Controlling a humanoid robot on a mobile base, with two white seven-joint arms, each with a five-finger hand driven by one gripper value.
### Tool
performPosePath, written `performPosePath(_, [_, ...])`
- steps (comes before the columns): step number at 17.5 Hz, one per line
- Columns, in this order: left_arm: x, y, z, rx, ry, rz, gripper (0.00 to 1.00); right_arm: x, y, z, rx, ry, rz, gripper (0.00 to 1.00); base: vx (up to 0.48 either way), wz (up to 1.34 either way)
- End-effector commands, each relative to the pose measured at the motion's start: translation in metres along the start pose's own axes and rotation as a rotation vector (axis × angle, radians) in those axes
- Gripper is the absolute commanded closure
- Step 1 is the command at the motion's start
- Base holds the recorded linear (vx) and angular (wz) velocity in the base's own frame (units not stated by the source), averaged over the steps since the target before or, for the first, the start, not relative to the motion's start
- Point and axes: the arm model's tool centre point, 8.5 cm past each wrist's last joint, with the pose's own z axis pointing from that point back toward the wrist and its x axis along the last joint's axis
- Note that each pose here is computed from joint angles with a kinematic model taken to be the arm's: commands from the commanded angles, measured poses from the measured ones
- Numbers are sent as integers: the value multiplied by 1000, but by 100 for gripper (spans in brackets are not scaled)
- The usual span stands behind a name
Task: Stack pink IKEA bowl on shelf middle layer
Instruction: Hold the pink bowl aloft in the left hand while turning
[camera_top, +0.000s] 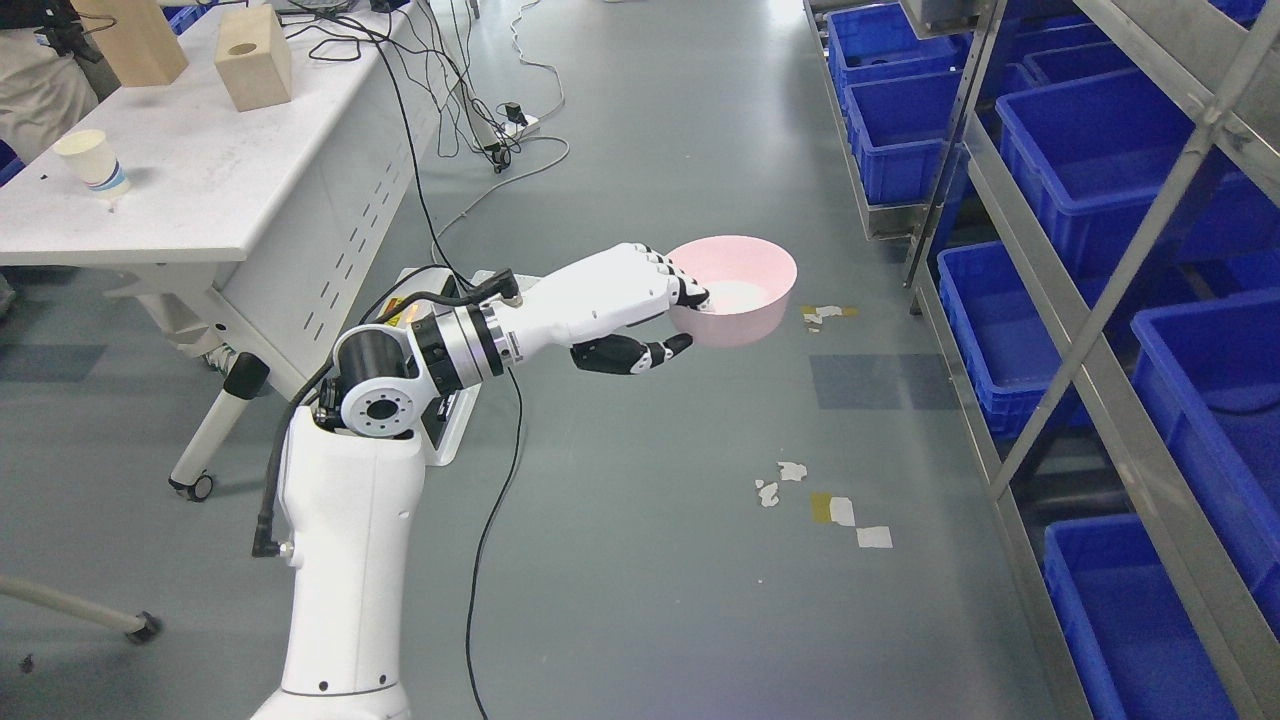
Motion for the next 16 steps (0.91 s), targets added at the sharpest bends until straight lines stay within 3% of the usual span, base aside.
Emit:
performPosePath(1, [-1,-1,2,-14,0,-8,97,-10,-10,0,-15,8,2,0,324,113])
performPosePath(16, [8,22,4,63,-12,-65,97,-10,-10,0,-15,8,2,0,364,110])
